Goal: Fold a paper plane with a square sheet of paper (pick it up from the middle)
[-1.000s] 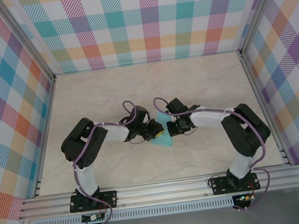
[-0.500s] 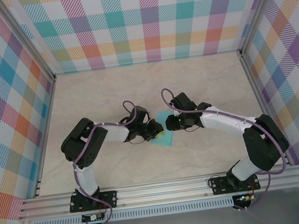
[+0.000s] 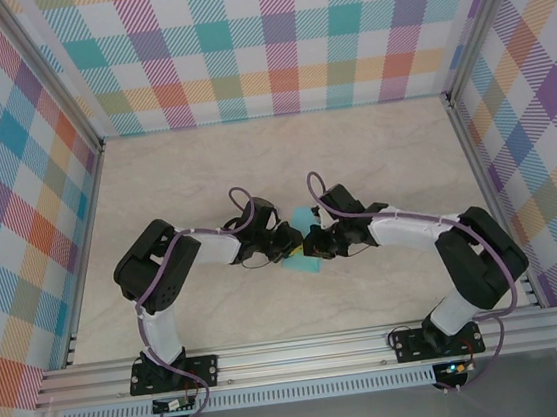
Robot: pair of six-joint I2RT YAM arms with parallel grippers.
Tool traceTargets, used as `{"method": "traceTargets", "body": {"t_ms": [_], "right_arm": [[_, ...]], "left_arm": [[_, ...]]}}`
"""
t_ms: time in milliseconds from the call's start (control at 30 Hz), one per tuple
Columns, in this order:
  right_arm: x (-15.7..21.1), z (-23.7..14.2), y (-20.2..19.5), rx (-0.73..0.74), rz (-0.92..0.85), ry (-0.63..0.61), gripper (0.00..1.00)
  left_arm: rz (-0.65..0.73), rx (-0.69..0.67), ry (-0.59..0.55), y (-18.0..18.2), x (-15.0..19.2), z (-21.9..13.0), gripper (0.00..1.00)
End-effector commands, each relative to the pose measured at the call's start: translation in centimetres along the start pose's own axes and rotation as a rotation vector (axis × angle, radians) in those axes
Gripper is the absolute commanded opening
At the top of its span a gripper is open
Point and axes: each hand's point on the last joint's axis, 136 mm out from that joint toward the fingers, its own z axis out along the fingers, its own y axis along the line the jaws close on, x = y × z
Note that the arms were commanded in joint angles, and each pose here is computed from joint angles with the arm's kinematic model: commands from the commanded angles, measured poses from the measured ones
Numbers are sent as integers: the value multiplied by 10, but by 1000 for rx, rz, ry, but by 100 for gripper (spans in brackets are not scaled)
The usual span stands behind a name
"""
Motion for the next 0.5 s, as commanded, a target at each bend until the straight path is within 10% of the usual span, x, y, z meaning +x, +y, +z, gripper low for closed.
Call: {"method": "traceTargets", "body": {"t_ms": [0, 467], "right_arm": [[-3, 6, 8, -26, 24, 20, 12], [2, 24, -27, 131, 61, 66, 12]], "left_arm": [[-12, -68, 29, 25, 12, 9, 14], [-12, -75, 32, 28, 13, 9, 14]]}}
